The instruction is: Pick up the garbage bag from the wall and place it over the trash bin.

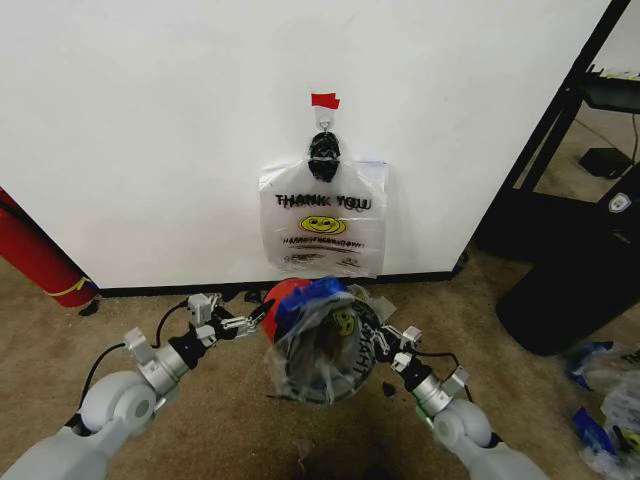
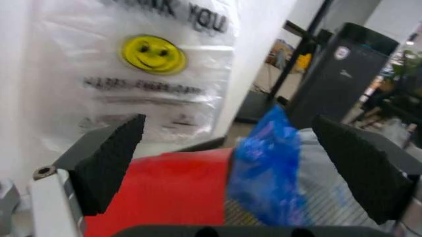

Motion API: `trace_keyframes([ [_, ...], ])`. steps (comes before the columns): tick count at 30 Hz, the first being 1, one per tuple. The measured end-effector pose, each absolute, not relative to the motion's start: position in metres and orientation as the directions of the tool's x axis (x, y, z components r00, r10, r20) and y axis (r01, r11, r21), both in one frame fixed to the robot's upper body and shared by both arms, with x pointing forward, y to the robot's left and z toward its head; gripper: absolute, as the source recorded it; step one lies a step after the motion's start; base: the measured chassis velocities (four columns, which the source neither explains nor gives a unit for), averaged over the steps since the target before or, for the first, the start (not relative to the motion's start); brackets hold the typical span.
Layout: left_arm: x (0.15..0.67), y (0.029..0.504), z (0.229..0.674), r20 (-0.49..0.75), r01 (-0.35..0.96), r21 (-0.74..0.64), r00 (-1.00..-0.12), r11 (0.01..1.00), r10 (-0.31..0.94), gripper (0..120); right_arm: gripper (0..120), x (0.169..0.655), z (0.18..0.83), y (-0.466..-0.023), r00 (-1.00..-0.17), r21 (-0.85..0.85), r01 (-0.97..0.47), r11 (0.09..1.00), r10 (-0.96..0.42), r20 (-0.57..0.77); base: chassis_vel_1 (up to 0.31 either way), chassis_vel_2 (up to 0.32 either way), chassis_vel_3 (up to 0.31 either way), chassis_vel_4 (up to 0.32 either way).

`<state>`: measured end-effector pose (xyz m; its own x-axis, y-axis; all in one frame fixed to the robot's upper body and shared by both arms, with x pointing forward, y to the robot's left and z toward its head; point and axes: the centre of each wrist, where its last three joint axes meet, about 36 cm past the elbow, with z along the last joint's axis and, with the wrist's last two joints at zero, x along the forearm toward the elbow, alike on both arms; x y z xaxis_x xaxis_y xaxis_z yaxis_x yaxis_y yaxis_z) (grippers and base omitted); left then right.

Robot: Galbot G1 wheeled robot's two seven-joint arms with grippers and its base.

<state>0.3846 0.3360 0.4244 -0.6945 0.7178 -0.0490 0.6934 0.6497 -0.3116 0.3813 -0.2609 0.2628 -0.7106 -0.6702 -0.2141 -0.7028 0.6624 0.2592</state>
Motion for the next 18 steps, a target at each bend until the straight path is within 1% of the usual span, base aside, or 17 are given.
trace_keyframes([
  [4, 0.384, 0.335, 0.424, -0.018, 0.717, -0.289, -0.666, 0.634, 0.745, 99, 0, 0.381, 0.262, -0.260, -0.707, 0.242, -0.707, 0.664, -0.673, -0.218, 0.000, 0.000, 0.000, 0.000],
  [6, 0.384, 0.338, 0.420, 0.026, 0.733, -0.260, -0.646, 0.629, 0.763, 99, 0, 0.383, 0.263, -0.259, -0.703, 0.224, -0.711, 0.666, -0.675, -0.223, 0.000, 0.000, 0.000, 0.000],
  [14, 0.384, 0.344, 0.411, 0.080, 0.743, -0.229, -0.629, 0.629, 0.773, 95, 0, 0.384, 0.265, -0.256, -0.698, 0.210, -0.716, 0.666, -0.677, -0.232, 0.000, 0.000, 0.000, 0.000],
  [16, 0.384, 0.345, 0.410, 0.083, 0.743, -0.230, -0.628, 0.628, 0.774, 94, 0, 0.384, 0.266, -0.254, -0.696, 0.210, -0.718, 0.664, -0.678, -0.236, 0.000, 0.000, 0.000, 0.000],
  [17, 0.384, 0.345, 0.410, 0.082, 0.745, -0.230, -0.627, 0.626, 0.775, 89, 0, 0.384, 0.266, -0.253, -0.696, 0.210, -0.718, 0.664, -0.678, -0.237, 0.000, 0.000, 0.000, 0.000],
  [18, 0.384, 0.345, 0.410, 0.082, 0.745, -0.230, -0.626, 0.626, 0.775, 89, 0, 0.384, 0.266, -0.253, -0.696, 0.210, -0.718, 0.664, -0.678, -0.237, 0.000, 0.000, 0.000, 0.000],
])
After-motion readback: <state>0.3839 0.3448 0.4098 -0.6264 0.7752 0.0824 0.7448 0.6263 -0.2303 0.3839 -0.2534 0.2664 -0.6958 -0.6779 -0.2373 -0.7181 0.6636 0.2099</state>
